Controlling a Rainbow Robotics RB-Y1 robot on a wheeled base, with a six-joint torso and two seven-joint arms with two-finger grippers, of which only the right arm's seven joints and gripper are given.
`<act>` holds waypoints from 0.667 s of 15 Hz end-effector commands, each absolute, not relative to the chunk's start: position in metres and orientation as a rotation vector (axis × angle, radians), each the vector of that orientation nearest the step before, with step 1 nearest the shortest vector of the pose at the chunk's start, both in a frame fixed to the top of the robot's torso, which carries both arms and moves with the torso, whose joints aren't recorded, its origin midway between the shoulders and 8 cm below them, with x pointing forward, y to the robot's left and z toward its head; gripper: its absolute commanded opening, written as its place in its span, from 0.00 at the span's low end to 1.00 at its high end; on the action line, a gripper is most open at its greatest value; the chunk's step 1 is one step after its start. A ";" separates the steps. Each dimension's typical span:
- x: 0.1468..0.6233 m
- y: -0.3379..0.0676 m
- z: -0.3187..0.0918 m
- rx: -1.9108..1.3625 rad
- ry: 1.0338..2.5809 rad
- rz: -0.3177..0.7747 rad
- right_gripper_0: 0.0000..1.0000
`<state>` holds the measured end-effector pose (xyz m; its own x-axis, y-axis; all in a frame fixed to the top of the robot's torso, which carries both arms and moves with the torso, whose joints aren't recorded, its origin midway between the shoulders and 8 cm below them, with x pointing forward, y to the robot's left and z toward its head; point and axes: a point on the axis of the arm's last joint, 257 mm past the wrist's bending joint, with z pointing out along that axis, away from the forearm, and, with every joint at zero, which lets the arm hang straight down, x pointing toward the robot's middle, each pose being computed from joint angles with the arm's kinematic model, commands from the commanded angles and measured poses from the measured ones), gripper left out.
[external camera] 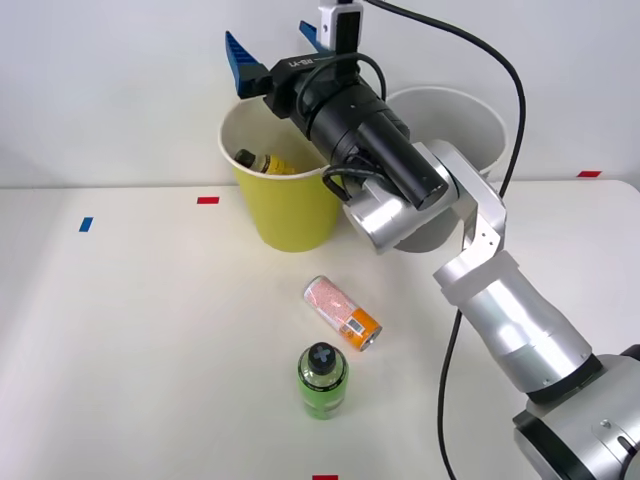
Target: Put cans in the gray bin, plastic bottles in the light green bin
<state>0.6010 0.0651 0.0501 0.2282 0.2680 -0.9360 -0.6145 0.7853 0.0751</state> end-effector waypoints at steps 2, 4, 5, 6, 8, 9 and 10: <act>0.582 0.052 0.041 -0.339 1.092 0.660 1.00; 0.569 0.039 0.036 -0.329 1.030 0.684 1.00; 0.561 0.029 0.030 -0.322 0.997 0.696 1.00; 0.554 0.021 0.027 -0.314 0.970 0.707 1.00; 0.541 0.000 0.011 -0.313 0.930 0.710 1.00; 0.534 -0.012 0.001 -0.310 0.926 0.708 1.00; 0.523 -0.027 -0.008 -0.313 0.925 0.697 1.00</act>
<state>0.5349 -0.0107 0.0001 0.3957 0.4191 -0.8172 -0.6739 0.7370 0.0516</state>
